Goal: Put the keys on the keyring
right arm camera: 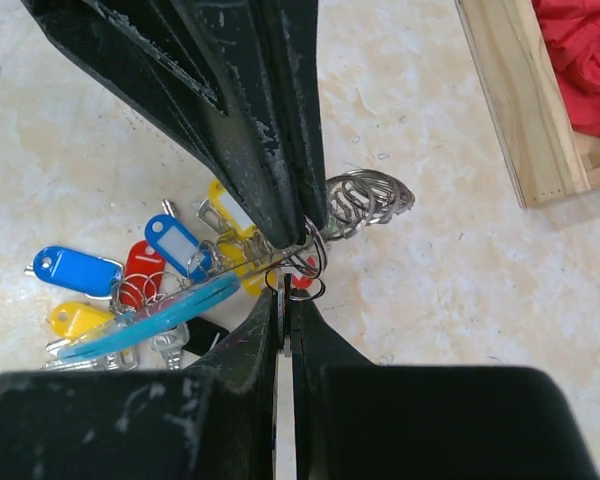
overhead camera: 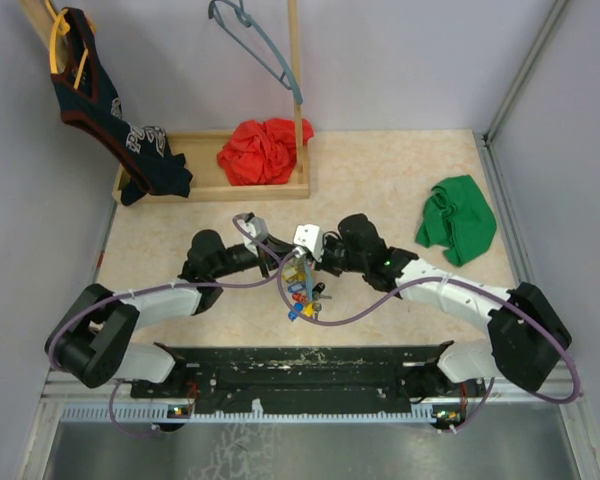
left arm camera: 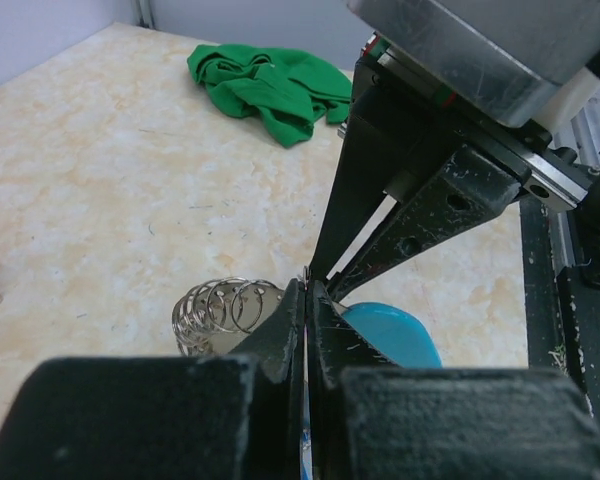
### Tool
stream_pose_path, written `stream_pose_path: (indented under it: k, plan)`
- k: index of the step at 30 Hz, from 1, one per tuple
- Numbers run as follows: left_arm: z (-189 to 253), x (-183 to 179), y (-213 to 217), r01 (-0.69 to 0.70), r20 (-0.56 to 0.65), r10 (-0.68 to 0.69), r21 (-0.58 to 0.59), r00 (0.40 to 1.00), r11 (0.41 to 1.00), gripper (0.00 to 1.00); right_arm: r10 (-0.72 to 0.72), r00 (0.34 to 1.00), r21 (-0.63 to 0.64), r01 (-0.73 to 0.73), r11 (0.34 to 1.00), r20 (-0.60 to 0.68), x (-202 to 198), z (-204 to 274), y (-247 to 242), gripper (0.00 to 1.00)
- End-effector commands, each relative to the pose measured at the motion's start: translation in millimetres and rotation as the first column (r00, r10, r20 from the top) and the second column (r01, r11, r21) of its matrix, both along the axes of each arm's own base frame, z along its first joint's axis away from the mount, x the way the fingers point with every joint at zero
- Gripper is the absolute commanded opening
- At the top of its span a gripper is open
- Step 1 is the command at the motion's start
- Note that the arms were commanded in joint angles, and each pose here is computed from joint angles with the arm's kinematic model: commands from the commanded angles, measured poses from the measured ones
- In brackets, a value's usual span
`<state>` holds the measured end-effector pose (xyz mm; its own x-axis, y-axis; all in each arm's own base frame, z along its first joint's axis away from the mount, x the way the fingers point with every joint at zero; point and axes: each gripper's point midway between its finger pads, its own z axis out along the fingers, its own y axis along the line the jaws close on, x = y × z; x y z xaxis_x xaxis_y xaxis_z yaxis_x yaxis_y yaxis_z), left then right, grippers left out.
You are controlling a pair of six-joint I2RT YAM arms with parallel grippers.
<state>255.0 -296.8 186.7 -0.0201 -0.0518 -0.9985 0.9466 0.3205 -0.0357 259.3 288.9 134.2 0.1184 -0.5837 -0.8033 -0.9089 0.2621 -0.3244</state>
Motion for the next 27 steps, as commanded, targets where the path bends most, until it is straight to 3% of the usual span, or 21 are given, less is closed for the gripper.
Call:
stream_pose_path:
  k: [1, 4, 6, 10, 17, 27]
  plan:
    - [35.2, 1.9, 0.6, -0.002, 0.089, 0.013, -0.123, 0.996, 0.992, 0.00, -0.021, 0.998, 0.025, 0.020, 1.000, 0.058, 10.2, 31.5, 1.6, 0.00]
    - [26.2, 3.2, 2.4, -0.013, 0.083, 0.020, -0.085, 0.996, 0.996, 0.03, -0.038, 0.990, 0.030, 0.034, 0.999, 0.136, 18.5, 62.2, -1.7, 0.00]
    - [19.6, 3.7, 3.6, -0.016, 0.084, 0.020, -0.049, 0.996, 0.999, 0.21, -0.022, 0.985, 0.039, 0.015, 0.999, 0.169, 19.6, 81.6, 0.3, 0.00]
    - [11.9, 0.4, 5.5, 0.000, 0.078, 0.000, 0.003, 0.997, 1.000, 0.32, 0.019, 0.978, 0.067, -0.034, 0.997, 0.209, 16.8, 106.7, 9.4, 0.00]
    - [8.7, -3.7, -1.4, 0.062, 0.050, -0.064, 0.041, 0.997, 0.997, 0.39, 0.048, 0.977, 0.050, -0.059, 0.997, 0.208, 11.0, 111.7, 15.9, 0.00]
    - [17.1, 1.2, -5.0, 0.048, 0.021, -0.049, 0.028, 0.999, 0.998, 0.44, 0.058, 0.977, 0.043, -0.068, 0.997, 0.206, 8.9, 111.9, 24.3, 0.00]
